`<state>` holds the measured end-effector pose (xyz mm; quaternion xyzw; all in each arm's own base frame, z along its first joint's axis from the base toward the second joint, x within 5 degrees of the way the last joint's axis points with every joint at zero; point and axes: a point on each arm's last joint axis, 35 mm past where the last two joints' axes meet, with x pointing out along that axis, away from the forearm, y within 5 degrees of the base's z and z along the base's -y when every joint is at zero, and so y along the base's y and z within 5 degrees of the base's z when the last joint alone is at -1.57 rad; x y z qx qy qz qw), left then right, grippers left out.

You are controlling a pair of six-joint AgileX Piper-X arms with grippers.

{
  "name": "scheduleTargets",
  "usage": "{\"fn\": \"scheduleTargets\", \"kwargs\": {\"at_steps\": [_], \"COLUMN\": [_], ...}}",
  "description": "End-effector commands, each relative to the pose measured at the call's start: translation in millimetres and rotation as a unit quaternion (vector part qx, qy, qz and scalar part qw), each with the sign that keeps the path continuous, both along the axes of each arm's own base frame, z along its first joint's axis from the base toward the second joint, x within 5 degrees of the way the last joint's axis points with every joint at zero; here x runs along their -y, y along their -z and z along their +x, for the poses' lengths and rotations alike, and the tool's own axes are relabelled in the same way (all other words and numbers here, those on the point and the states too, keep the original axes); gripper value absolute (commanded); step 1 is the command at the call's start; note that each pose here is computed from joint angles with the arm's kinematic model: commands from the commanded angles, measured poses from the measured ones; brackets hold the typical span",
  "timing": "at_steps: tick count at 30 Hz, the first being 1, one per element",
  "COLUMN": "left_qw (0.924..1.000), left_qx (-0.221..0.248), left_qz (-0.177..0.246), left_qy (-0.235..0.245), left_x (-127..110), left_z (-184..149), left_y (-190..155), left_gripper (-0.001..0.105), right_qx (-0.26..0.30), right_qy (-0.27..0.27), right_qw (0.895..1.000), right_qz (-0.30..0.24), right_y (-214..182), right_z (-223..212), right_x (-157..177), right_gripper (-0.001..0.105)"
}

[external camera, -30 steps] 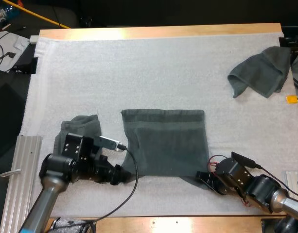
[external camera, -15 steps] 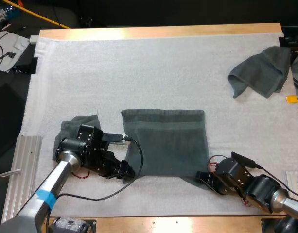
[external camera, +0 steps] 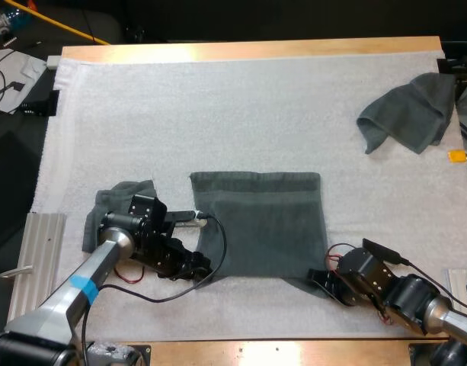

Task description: Pick towel from pile, fold and stack

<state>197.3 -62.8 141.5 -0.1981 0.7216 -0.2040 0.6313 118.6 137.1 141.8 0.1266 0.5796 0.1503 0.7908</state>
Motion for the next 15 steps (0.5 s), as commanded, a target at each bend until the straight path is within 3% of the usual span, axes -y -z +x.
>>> {"fn": "scheduleTargets", "kwargs": {"at_steps": [1, 9, 15], "left_qw": [0.9998, 0.9986, 0.9983], "left_qx": [-0.016, -0.037, -0.046], "left_qz": [-0.007, -0.036, -0.035], "left_qy": [-0.007, -0.014, -0.013], "left_x": [1.1, 4.8, 4.7], "left_z": [1.7, 5.4, 4.6], "left_y": [6.5, 15.3, 18.3], "left_gripper": [0.055, 0.055, 0.040], "right_qx": [-0.003, -0.005, -0.006], "right_qy": [-0.003, -0.005, -0.005], "right_qw": [1.000, 1.000, 1.000], "right_qz": [0.000, 0.002, 0.000], "right_y": [-1.6, -1.8, -1.1], "right_z": [-0.4, -0.9, -0.8], "right_x": [0.7, 0.4, 0.5], "right_gripper": [0.000, 0.000, 0.000]}}
